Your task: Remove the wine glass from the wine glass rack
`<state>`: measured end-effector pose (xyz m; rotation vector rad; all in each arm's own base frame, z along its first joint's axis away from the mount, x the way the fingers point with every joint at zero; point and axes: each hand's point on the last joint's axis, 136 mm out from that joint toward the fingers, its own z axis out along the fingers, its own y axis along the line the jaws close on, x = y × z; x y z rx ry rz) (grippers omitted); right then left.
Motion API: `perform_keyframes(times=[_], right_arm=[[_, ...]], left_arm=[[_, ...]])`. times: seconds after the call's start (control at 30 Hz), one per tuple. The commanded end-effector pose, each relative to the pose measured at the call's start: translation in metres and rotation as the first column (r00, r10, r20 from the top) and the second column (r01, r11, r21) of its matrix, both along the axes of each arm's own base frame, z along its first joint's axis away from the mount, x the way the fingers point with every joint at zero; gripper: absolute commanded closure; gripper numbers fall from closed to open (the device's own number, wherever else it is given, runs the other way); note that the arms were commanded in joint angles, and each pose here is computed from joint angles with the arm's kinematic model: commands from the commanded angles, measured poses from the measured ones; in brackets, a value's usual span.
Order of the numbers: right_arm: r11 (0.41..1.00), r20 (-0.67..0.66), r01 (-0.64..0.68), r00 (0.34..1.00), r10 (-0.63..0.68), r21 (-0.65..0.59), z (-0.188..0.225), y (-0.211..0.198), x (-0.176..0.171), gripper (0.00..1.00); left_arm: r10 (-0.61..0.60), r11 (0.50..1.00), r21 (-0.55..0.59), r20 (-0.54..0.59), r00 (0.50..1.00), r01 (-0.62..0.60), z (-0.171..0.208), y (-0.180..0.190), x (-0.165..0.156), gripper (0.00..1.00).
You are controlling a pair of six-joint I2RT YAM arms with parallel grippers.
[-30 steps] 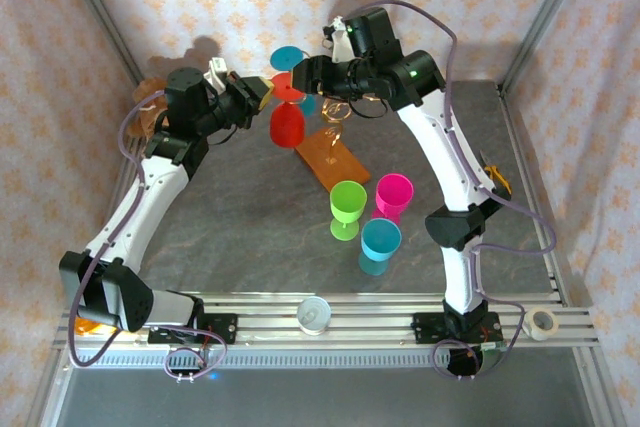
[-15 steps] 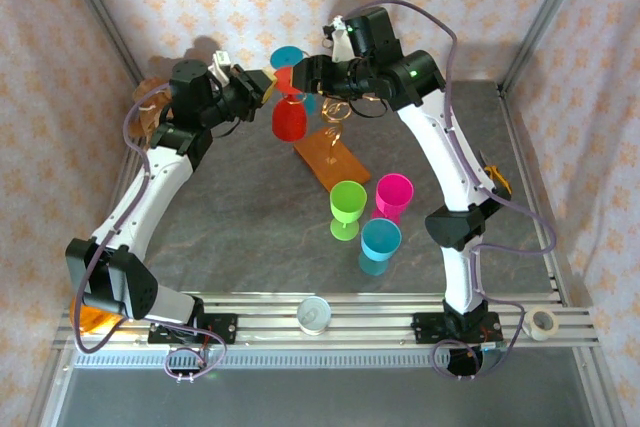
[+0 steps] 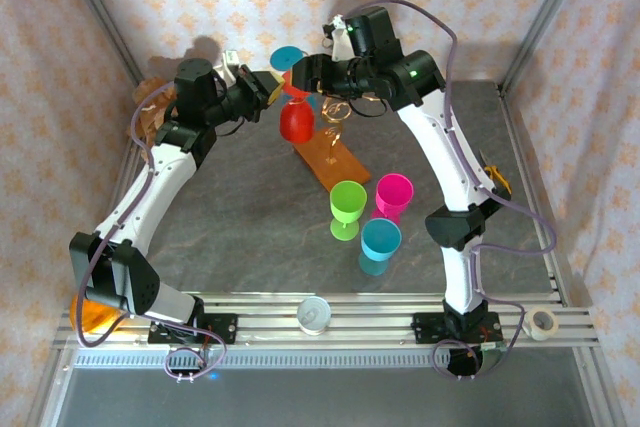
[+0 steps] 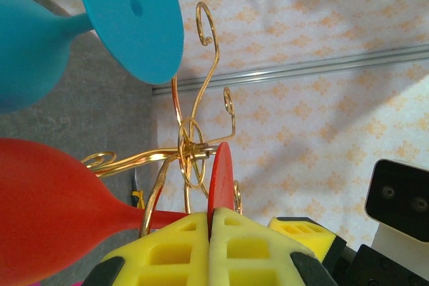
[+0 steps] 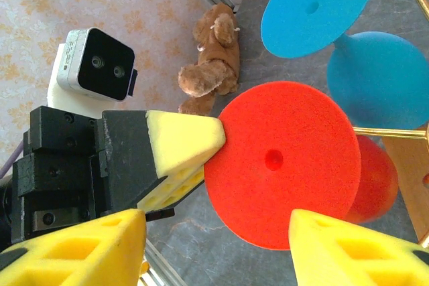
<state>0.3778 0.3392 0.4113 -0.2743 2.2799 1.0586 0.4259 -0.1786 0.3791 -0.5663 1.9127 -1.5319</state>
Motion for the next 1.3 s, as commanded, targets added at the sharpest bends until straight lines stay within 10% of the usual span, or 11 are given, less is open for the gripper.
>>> perform_keyframes(times=[0.0,1.27], right_arm=[[0.999,0.061,0.023,0.998,-0.025,0.032,0.025,-0.01,-0.004,0.41],[0.998,0.064,0.035,0.997,-0.038,0.049,0.031,-0.011,-0.003,0.4]], left_arm=[[-0.06,0.998,-0.002,0.106,0.993,0.061,0.027,-0.009,-0.009,1.0],[-0.191,0.979,-0.048,0.1,0.976,0.197,0.02,-0.026,-0.033,1.0]])
